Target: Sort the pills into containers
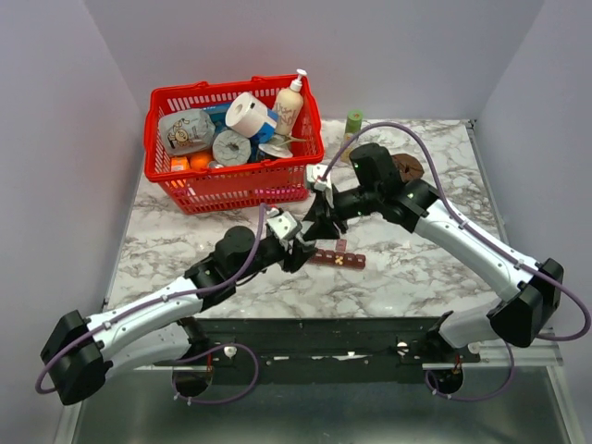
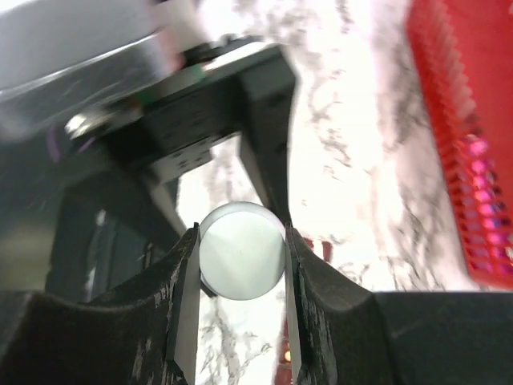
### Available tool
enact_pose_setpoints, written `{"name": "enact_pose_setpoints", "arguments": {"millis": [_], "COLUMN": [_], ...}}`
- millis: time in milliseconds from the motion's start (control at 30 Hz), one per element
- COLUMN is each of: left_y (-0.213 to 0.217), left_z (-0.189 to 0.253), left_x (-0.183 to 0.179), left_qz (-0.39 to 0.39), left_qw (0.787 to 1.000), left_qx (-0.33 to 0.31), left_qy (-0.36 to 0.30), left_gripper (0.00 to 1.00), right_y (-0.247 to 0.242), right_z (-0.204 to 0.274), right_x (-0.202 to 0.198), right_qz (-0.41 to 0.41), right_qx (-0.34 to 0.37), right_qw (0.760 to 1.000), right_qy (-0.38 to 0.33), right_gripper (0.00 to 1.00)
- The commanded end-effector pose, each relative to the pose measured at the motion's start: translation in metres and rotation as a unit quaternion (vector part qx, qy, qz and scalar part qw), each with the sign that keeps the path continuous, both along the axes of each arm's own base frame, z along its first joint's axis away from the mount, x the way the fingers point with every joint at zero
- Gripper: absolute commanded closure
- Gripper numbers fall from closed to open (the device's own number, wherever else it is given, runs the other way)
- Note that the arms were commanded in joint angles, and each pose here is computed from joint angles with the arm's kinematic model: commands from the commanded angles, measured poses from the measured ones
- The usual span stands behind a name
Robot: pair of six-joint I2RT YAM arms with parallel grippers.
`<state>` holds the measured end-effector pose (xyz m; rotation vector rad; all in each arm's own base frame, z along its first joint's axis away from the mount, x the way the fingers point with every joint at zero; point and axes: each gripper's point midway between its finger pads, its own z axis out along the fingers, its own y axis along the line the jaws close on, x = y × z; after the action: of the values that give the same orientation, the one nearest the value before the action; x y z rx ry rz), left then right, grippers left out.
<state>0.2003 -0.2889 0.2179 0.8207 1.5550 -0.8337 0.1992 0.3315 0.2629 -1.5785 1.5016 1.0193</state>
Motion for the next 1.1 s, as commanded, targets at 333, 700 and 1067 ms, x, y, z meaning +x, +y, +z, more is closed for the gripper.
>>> {"name": "enact_pose_setpoints", "arguments": {"millis": [333, 700, 1067], "left_y": [0.000, 0.006, 0.052], "left_z": [0.112, 0.084, 0.052], "left_x": [0.074, 0.030, 0.002], "left_qz": [0.248, 0.136, 0.082], "left_qw": [0.941, 0.976, 0.985], "left_qx": [-0.210, -0.146, 0.023], "left_qy": [-0.090, -0.090, -0.153], "left_gripper": [1.00, 0.01, 0.01], "right_y": [-0.018, -0.049, -0.132], "right_z": [-0.049, -0.030, -0.068], "right_x": [0.047, 0.057, 0.088], "right_qz": [-0.197, -0.194, -0.286], "right_qx": [-0.060, -0.021, -0.029], "right_qw": [0.974, 0.979, 0.955], "right_qy": [0.099, 0.063, -0.077], "right_gripper": [0.93, 0.93, 0.92]}}
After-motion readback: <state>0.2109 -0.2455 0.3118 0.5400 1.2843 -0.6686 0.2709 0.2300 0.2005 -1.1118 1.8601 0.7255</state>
